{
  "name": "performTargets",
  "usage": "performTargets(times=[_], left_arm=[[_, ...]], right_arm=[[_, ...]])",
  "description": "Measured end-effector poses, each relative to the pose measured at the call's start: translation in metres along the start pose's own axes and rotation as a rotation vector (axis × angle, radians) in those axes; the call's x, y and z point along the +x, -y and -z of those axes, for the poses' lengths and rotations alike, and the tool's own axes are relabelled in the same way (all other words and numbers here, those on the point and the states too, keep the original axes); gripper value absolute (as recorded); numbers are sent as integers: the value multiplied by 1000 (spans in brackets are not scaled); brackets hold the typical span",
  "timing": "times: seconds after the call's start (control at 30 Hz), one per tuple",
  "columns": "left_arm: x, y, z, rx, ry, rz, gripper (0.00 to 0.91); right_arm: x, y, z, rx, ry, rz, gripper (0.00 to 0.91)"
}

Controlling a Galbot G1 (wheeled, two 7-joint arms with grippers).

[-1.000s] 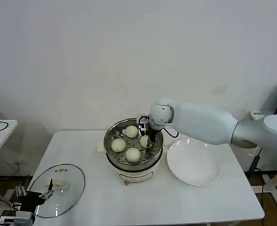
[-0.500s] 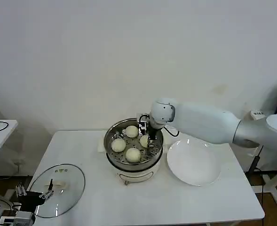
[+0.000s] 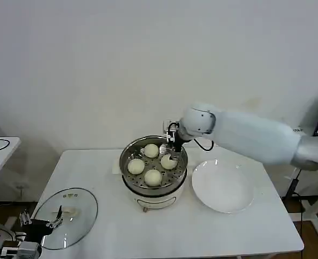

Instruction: Take steamed baozi put them in steamer then cover it.

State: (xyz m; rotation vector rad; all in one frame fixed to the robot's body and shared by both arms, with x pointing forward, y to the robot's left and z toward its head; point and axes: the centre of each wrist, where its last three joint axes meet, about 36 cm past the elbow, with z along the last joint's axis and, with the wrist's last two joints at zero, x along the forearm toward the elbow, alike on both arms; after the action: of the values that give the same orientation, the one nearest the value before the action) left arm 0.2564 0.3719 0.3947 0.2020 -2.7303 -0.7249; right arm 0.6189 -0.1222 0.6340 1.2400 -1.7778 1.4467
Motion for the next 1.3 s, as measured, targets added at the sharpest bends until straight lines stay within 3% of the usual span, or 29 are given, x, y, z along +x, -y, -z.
performTargets(times=[0.3,0.5,0.77,0.93,1.1,1.3], left_arm=[[1,3,0,-3,-6,-10,907],[-1,6,-2,-3,-4,-14,907],[-9,8,-5,-15,19,-13,907],[-15,8,-8,-57,26,-2,907],[-19,7,-12,-153,34,19,907],[-6,3,-17,-338,59,61,907]], right_arm=[[30,-48,-43,-78,167,-208,907],[40,-89,-74,-159,326,-382,907],[38,-137,-125,-303,513,-622,907],[31,-172,-163,-446,615,-766,907],[27,-217,-205,-596,663,-897,907],[28,-281,-255,-746,607,-1048,907]])
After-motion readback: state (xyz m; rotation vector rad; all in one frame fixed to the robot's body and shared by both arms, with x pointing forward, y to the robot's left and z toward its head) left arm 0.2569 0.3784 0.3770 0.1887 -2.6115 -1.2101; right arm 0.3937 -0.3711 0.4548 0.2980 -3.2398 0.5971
